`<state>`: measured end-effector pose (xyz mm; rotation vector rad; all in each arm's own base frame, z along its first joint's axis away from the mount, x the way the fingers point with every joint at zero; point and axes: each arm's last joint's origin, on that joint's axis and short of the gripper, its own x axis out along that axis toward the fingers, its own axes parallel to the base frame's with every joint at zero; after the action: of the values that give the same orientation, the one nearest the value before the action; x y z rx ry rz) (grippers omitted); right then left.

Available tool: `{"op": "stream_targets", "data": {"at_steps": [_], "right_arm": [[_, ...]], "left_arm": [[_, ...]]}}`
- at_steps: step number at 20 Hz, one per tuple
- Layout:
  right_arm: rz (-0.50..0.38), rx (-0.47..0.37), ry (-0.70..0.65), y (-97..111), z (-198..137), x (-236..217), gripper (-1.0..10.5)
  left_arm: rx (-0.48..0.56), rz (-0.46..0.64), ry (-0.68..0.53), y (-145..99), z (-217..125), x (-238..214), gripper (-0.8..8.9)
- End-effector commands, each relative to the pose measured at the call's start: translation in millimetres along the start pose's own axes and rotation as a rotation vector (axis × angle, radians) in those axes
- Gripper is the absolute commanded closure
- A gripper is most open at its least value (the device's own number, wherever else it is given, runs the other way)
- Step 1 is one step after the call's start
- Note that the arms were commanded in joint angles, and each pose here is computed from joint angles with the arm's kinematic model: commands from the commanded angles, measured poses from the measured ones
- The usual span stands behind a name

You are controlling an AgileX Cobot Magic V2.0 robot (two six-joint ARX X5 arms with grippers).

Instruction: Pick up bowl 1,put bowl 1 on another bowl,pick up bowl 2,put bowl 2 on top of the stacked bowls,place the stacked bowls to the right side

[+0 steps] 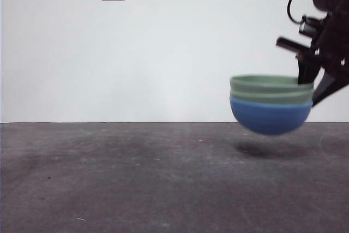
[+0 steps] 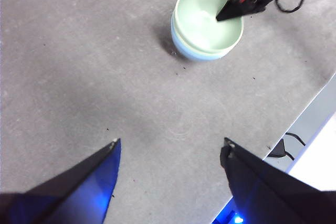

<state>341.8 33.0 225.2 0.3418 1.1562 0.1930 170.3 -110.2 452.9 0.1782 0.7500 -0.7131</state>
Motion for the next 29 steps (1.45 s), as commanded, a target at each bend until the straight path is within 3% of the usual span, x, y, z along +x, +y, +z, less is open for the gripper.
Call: {"op": "stream_targets", "data": {"at_steps": [1,14,16,19,23,29], "right_arm": [[-0.012,-0.013,0.041,-5,-1,15,9.6],[-0.103,-0.011,0.145,-26,-6,40,9.6],[-0.102,-0.012,0.141,-26,-5,40,8.8],[-0.099,-0.013,0.138,-25,-5,39,6.7],[-0.094,-0.024,0.112,-24,-3,35,5.9],[-0.022,-0.047,0.045,-13,-1,10,5.9]], "left_arm": [[0.011,0.0,0.001,0,0,1,4.9],[0.01,0.0,0.005,0,-1,1,4.9],[0.01,0.001,0.005,0,-1,1,4.9],[0.01,0.001,0.005,0,-1,1,4.9],[0.01,0.001,0.005,0,-1,1,4.9],[0.012,0.001,0.0,0,0,1,4.9]]}}
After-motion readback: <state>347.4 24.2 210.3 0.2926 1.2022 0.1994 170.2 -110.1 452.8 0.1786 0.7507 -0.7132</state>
